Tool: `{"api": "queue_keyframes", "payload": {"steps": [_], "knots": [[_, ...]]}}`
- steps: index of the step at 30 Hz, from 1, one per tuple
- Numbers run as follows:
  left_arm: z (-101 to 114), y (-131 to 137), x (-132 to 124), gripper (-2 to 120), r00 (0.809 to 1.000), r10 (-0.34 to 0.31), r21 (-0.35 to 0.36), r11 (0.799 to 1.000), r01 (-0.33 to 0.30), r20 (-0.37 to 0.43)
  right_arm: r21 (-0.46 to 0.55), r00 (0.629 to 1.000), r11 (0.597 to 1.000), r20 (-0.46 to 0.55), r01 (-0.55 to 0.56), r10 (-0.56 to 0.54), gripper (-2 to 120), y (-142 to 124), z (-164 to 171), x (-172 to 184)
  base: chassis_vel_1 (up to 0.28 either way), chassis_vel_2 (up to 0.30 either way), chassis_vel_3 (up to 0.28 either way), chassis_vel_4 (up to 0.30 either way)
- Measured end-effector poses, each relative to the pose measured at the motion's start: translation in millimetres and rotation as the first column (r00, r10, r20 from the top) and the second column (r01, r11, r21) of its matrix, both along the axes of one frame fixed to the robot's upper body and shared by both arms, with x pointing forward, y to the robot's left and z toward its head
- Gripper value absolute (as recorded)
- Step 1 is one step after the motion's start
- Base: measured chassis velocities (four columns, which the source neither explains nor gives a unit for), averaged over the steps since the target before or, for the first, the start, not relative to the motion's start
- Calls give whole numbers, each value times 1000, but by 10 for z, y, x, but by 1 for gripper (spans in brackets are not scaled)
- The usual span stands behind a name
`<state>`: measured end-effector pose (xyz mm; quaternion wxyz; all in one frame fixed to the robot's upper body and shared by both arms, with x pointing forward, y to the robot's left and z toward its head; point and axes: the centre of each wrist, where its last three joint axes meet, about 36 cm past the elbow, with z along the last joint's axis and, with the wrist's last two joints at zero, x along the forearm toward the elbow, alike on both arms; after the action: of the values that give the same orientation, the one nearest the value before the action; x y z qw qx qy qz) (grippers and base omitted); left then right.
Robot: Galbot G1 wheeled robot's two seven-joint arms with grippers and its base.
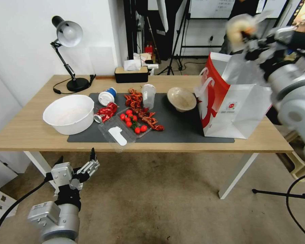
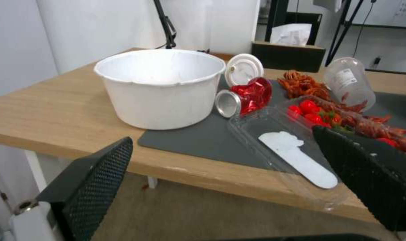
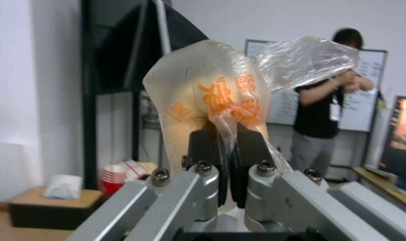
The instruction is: Pick up the trash from the table and place it into the takeout bag.
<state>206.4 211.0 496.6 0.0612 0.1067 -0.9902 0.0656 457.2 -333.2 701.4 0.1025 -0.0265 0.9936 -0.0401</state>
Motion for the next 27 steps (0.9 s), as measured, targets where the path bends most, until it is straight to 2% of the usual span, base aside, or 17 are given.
{"api": "queue_keyframes", "payload": {"steps": [7, 11, 17, 20, 21, 25, 26, 27], "knots": [[1, 1, -7, 100, 1000, 0, 0, 1000, 0, -2, 1, 995, 999, -91, 45, -45, 0, -60, -63, 102, 0, 0, 0, 0], [-1, 0, -11, 100, 1000, 0, -1, 1000, 0, -4, -16, 992, 997, -107, 72, -74, 2, -48, -120, 128, 0, 0, 0, 0], [2, -1, -4, 100, 1000, 1, -2, 1000, -1, 0, -24, 987, 996, -135, 88, -90, 28, -66, -158, 152, 0, 0, 0, 0], [3, -5, -2, 100, 1000, 1, -3, 1000, -1, 1, -24, 985, 996, -145, 88, -91, 35, -73, -162, 156, 0, 0, 0, 0], [3, -8, -1, 100, 1000, 0, -5, 1000, 0, 0, -24, 985, 996, -150, 88, -91, 43, -75, -167, 160, 0, 0, 0, 0], [4, -9, -1, 100, 1000, 0, -5, 1000, 0, 0, -23, 984, 996, -152, 88, -90, 50, -70, -174, 162, 0, 0, 0, 0], [3, -9, -2, 100, 1000, 0, -5, 1000, 0, -1, -23, 984, 996, -156, 87, -89, 58, -65, -184, 162, 0, 0, 0, 0], [3, -9, -2, 100, 1000, -1, -5, 1000, 1, -1, -22, 984, 996, -158, 84, -87, 62, -58, -194, 158, 0, 0, 0, 0]]}}
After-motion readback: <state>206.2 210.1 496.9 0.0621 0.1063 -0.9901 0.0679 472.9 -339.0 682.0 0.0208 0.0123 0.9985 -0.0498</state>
